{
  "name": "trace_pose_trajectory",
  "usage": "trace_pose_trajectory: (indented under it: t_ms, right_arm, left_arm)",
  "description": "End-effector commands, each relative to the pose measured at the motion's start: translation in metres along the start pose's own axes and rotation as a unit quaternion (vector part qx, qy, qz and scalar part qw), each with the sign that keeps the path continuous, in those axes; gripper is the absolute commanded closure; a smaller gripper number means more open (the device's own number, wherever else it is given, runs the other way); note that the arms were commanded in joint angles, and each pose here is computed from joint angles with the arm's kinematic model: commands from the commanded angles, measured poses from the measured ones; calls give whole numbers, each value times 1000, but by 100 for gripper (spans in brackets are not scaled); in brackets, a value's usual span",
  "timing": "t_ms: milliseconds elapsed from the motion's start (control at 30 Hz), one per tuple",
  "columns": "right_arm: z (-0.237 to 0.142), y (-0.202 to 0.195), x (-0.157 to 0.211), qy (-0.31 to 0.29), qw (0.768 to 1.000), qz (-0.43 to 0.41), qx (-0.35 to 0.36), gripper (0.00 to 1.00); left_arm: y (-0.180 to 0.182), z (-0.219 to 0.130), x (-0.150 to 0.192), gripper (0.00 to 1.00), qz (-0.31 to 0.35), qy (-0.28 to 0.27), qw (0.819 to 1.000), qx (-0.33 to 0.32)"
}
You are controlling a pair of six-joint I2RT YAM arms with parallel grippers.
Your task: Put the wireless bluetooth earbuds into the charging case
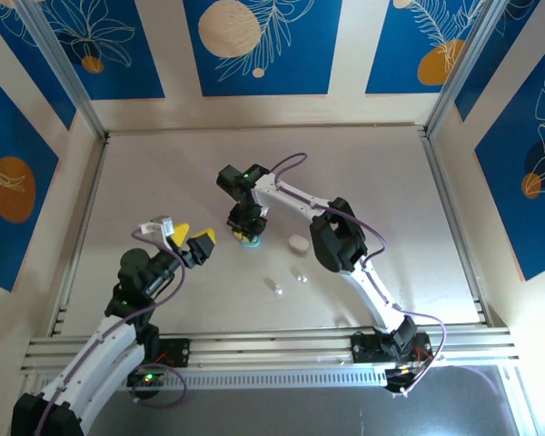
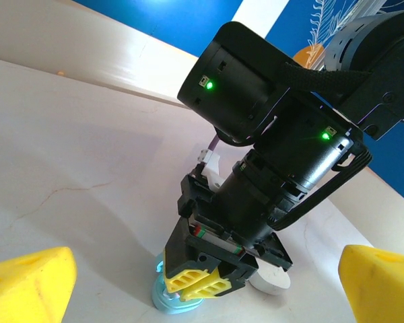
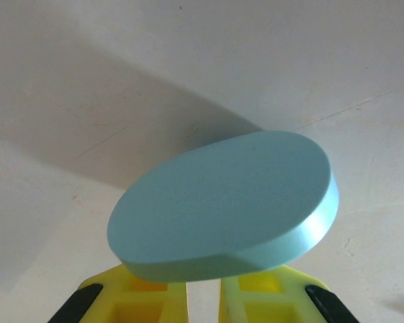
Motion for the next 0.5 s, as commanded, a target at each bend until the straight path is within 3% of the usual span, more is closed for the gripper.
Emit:
trace_pose_trajectory:
  t_ms: [0, 467]
  right_arm:
    - [-3, -4, 2, 8, 1000, 12, 10, 85]
    - [0, -5, 2, 10, 1000, 13, 10, 79]
  left_arm:
    - [-7, -1, -4, 0, 12, -6, 1000, 14]
    - [-7, -1, -4, 0, 12, -6, 1000, 14]
Point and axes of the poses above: each hand's point on the last joint's axis, 136 mm out from that joint toward the fingers, its own z axis out along the fingers, its own y axis along the line the jaws close on, x = y × z, the point moved 1 cm from there along -z, back along the fingers, and after that the axes turned 10 degrees about z, right-handed, at the moved point
